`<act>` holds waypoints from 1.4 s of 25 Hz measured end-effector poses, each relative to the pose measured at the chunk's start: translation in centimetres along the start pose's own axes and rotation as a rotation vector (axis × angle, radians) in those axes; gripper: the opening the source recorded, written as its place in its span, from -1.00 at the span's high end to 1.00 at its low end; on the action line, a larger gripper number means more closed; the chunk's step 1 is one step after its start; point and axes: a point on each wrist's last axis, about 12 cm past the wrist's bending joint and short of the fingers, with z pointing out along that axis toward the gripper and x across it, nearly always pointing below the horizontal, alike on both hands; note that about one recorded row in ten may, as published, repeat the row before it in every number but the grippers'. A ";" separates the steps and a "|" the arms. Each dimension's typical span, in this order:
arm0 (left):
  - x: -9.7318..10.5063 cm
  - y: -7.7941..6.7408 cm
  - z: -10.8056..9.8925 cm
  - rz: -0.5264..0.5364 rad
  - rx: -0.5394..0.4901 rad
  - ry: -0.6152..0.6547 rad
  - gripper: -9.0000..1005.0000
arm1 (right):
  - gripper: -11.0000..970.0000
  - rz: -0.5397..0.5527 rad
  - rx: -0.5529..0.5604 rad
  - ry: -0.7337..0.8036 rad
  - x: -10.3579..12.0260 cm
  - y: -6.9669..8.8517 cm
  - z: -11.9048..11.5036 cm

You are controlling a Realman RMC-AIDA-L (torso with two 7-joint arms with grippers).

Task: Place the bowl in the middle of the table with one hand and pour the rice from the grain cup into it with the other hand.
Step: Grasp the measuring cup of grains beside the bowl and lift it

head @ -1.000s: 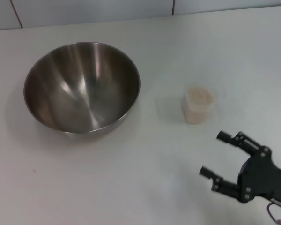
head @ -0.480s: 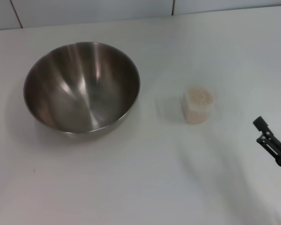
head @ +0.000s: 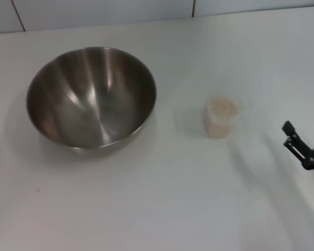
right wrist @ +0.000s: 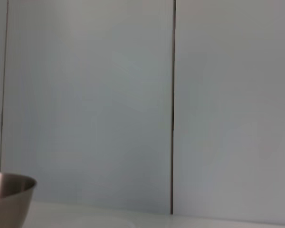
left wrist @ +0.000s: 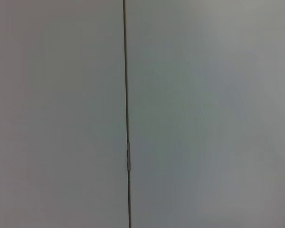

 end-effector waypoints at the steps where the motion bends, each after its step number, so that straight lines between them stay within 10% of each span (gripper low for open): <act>1: 0.0 0.0 0.0 -0.001 -0.001 0.003 -0.64 | -0.70 0.002 -0.003 0.013 0.2 0.0 0.4; 35: 0.1 -0.3 0.2 -0.012 0.009 0.005 -0.63 | -0.64 0.006 -0.045 0.147 1.0 0.5 7.9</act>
